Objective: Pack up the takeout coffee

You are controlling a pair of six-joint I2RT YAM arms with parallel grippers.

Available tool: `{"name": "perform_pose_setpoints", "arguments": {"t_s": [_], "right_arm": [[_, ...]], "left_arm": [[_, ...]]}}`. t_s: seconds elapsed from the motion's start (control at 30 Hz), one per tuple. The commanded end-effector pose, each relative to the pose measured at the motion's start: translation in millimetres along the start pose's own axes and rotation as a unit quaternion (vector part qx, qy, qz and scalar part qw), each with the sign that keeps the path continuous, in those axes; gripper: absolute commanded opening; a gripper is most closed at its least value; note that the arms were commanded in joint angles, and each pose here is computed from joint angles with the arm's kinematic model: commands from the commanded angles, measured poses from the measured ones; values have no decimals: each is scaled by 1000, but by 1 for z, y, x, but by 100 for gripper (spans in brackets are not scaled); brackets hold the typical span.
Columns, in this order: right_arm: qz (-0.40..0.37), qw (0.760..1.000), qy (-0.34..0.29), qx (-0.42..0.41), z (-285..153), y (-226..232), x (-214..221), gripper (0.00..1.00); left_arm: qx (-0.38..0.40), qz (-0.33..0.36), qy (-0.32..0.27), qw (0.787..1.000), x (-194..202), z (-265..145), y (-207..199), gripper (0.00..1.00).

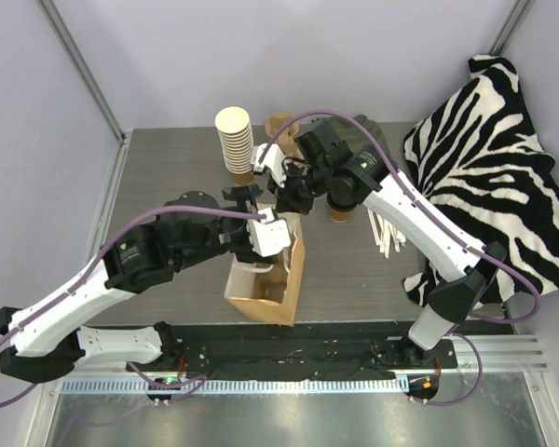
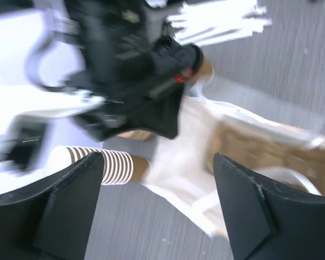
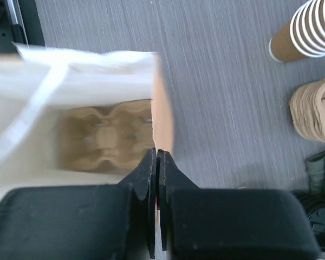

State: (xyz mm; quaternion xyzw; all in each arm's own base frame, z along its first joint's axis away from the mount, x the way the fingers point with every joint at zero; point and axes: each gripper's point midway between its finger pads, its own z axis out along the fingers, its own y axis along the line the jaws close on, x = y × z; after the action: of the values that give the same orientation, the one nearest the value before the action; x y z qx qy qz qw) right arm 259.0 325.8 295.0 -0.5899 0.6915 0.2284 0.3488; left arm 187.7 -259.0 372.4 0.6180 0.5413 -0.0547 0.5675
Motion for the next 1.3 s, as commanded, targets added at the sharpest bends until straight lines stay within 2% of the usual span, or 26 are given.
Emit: {"name": "perform_pose_setpoints", "arguments": {"t_s": [0.0, 0.23, 0.4, 0.67, 0.9, 1.13, 1.23, 1.27], "right_arm": [[-2, 1000, 7, 15, -3, -11, 3, 1], [11, 1000, 5, 27, -3, -25, 14, 1], [16, 998, -9, 53, -3, -36, 15, 1], [149, 978, -32, 141, -11, -75, 30, 1], [222, 957, -61, 177, -17, -79, 45, 1], [290, 923, -85, 237, -32, -96, 45, 1], [305, 913, -103, 249, -43, -96, 40, 1], [304, 914, -109, 246, -45, -93, 39, 1]], "left_arm": [[-58, -56, -61, 995, -39, -24, 38, 90], [-137, -91, -37, 986, -32, -44, 70, 94], [-153, -130, -7, 980, -10, -56, 69, 95], [-145, -220, 72, 962, 50, -64, 73, 96], [-148, -315, 119, 930, 88, -69, 80, 96], [-123, -387, 104, 908, 109, -48, 55, 96], [-128, -436, 107, 885, 129, -37, 60, 96], [-102, -460, 93, 877, 126, -30, 56, 96]]}}
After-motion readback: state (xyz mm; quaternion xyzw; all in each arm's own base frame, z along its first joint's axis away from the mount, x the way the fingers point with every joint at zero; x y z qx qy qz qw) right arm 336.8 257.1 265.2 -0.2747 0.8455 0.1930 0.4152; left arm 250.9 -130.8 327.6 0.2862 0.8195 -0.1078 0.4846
